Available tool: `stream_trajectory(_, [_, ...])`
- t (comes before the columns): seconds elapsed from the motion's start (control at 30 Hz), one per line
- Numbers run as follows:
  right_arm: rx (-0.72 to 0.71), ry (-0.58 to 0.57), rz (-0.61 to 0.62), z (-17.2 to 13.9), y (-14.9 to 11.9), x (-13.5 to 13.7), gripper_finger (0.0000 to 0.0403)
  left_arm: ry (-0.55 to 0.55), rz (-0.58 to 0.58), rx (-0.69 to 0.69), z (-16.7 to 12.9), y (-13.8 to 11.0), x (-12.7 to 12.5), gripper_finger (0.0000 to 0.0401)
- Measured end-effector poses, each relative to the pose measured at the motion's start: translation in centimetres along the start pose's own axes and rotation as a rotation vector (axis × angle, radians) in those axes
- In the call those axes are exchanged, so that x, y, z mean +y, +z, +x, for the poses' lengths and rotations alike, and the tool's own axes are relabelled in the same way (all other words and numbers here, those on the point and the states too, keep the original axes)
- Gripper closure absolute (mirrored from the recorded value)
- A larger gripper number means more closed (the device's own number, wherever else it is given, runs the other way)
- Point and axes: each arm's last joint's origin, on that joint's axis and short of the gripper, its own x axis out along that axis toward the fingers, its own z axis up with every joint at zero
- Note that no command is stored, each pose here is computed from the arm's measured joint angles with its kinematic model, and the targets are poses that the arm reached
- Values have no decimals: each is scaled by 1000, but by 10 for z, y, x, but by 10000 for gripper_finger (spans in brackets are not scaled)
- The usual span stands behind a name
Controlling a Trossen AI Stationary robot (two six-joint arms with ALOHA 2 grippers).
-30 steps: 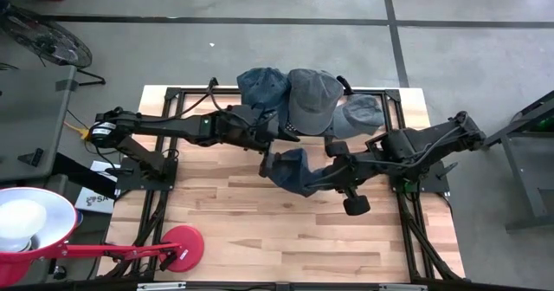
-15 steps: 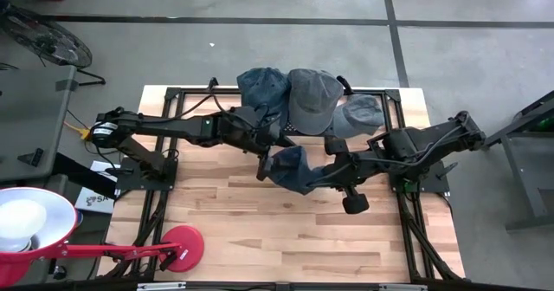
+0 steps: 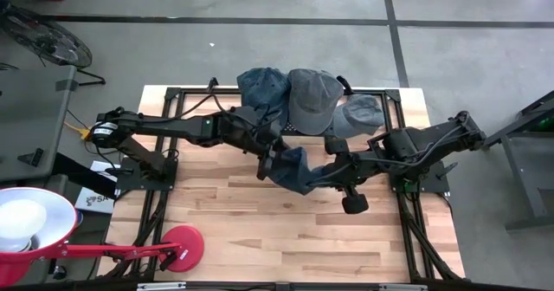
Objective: Pick & Place hat
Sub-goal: Stack the blue cap on top of the stacked blue caps on the shelf
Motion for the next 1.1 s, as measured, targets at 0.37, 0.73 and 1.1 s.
stream_trajectory(0.37, [0, -1, 41, 0, 0, 0, 387, 3, -17, -8, -3, 2, -1, 390])
stream_trajectory(0.73, [-3, -29, 201, 0, 0, -3, 335, -46, -31, -64, -28, 16, -14, 391])
stream_trajectory(1.1, [3, 20, 356, 1, 1, -17, 219, 11, -103, -91, -60, 25, -24, 391])
